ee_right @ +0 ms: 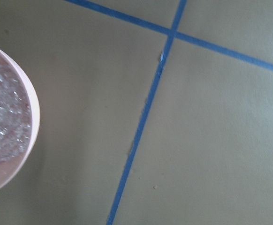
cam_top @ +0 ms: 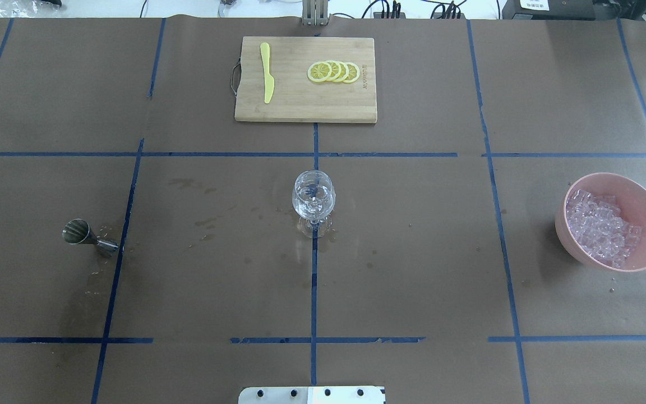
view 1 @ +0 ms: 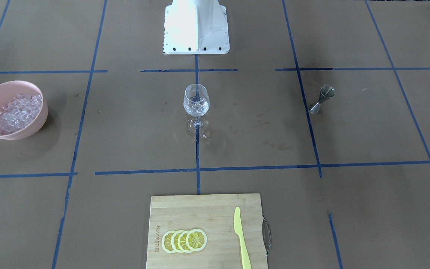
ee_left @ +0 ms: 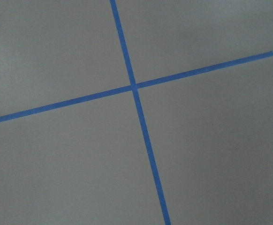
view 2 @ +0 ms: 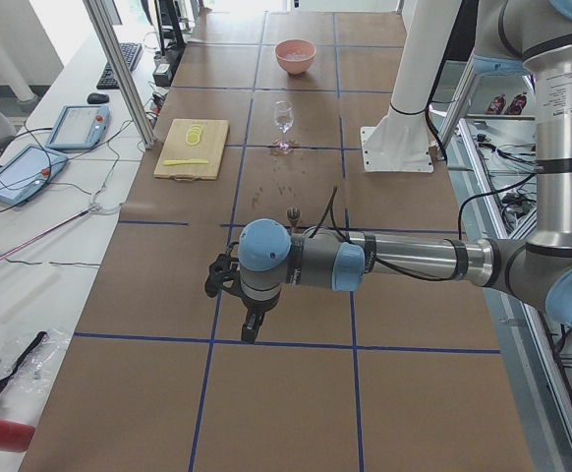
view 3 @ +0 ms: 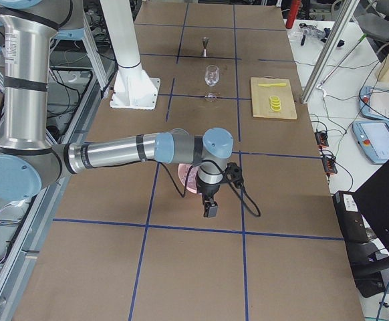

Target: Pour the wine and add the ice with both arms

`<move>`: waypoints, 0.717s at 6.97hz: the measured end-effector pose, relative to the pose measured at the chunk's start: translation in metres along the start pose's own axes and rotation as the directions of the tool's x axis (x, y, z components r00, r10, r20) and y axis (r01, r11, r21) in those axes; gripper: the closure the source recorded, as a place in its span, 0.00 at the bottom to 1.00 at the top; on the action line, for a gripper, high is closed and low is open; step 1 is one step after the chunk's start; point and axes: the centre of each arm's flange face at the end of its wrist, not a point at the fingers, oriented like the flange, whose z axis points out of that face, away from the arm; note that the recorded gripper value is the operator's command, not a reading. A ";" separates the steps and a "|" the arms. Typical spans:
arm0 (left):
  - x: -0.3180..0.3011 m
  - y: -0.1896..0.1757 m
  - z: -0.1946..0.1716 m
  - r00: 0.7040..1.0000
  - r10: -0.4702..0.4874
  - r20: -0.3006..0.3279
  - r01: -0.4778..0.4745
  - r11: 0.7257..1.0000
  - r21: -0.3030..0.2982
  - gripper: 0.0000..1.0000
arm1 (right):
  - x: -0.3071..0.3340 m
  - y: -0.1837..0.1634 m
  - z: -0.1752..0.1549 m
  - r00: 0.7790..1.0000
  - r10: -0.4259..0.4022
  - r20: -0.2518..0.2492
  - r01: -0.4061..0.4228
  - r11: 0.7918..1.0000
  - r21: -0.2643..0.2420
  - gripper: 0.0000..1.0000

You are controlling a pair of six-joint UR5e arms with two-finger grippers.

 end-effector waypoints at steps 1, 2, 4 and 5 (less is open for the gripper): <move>0.000 0.000 0.000 1.000 -0.001 0.000 0.001 1.000 0.000 0.00 | 0.019 0.017 0.021 1.000 0.020 0.008 -0.020 1.000 0.005 0.00; 0.000 0.000 -0.001 1.000 -0.002 0.000 0.002 1.000 0.000 0.00 | 0.028 0.025 0.032 1.000 0.027 0.015 -0.027 0.999 0.020 0.00; -0.001 0.003 0.001 1.000 -0.005 -0.001 0.005 1.000 -0.002 0.00 | 0.030 0.027 0.034 0.997 0.072 0.028 -0.073 0.997 0.040 0.00; -0.002 0.006 0.002 1.000 -0.009 -0.001 0.009 1.000 -0.005 0.00 | 0.028 0.026 0.032 0.994 0.099 0.033 -0.101 0.994 0.047 0.00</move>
